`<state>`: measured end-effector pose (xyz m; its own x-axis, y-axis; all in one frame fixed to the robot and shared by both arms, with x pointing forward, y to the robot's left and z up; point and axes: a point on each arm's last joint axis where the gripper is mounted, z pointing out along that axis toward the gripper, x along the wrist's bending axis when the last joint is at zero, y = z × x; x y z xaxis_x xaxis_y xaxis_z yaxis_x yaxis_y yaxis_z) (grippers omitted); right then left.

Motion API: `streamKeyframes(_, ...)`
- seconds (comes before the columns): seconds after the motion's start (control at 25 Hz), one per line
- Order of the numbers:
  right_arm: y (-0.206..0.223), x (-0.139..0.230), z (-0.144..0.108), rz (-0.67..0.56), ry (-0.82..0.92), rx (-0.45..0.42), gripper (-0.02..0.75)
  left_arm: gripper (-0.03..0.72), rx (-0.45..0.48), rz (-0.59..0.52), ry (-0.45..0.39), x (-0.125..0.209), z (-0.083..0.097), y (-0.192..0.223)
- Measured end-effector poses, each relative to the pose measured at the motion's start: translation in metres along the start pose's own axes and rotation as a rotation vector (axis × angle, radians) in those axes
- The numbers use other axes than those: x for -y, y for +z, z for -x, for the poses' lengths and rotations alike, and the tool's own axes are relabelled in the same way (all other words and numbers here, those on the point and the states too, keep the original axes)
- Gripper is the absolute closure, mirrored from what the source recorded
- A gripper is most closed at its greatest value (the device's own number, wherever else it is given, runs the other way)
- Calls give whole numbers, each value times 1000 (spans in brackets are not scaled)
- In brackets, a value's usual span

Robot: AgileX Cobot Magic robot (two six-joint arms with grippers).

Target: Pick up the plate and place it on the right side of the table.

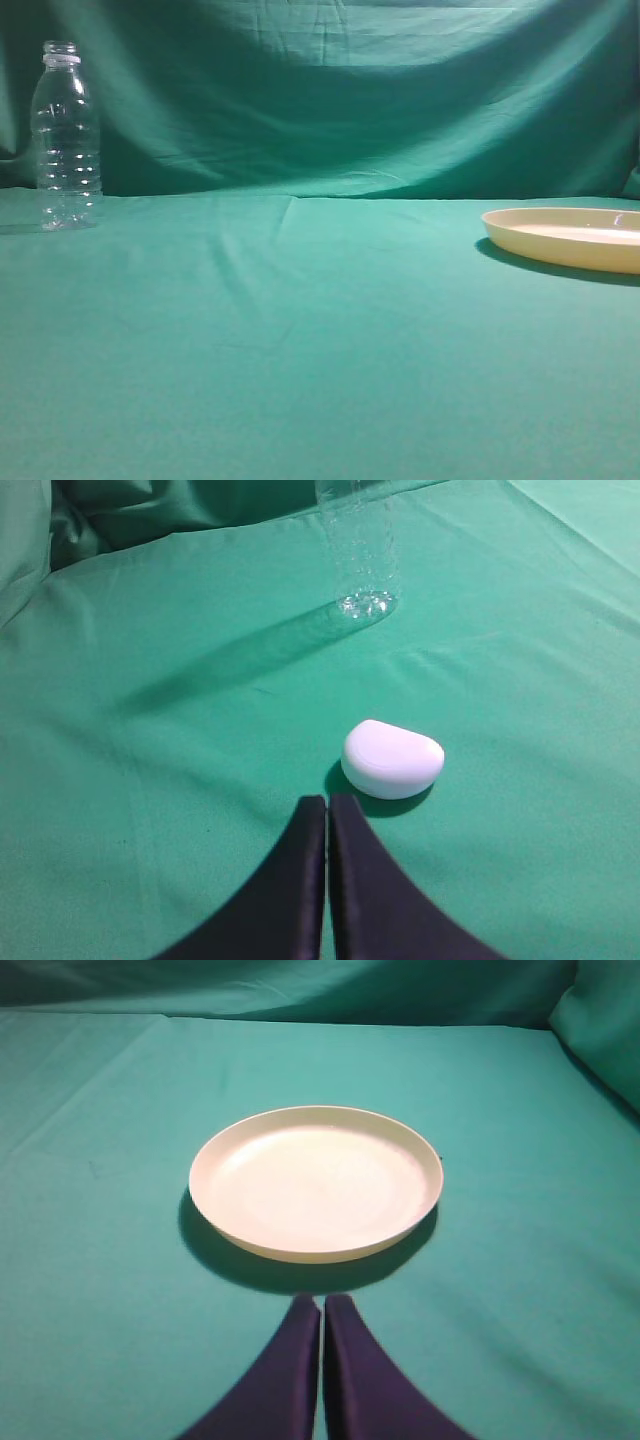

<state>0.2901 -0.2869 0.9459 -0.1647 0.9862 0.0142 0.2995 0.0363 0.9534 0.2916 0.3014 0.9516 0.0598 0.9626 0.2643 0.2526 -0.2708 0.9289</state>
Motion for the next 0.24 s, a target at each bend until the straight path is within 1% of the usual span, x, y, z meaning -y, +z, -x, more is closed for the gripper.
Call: streamKeyframes(0.24, 0, 0, 0, -4, 9, -4, 738, 688, 0, 0, 0, 0, 0, 0)
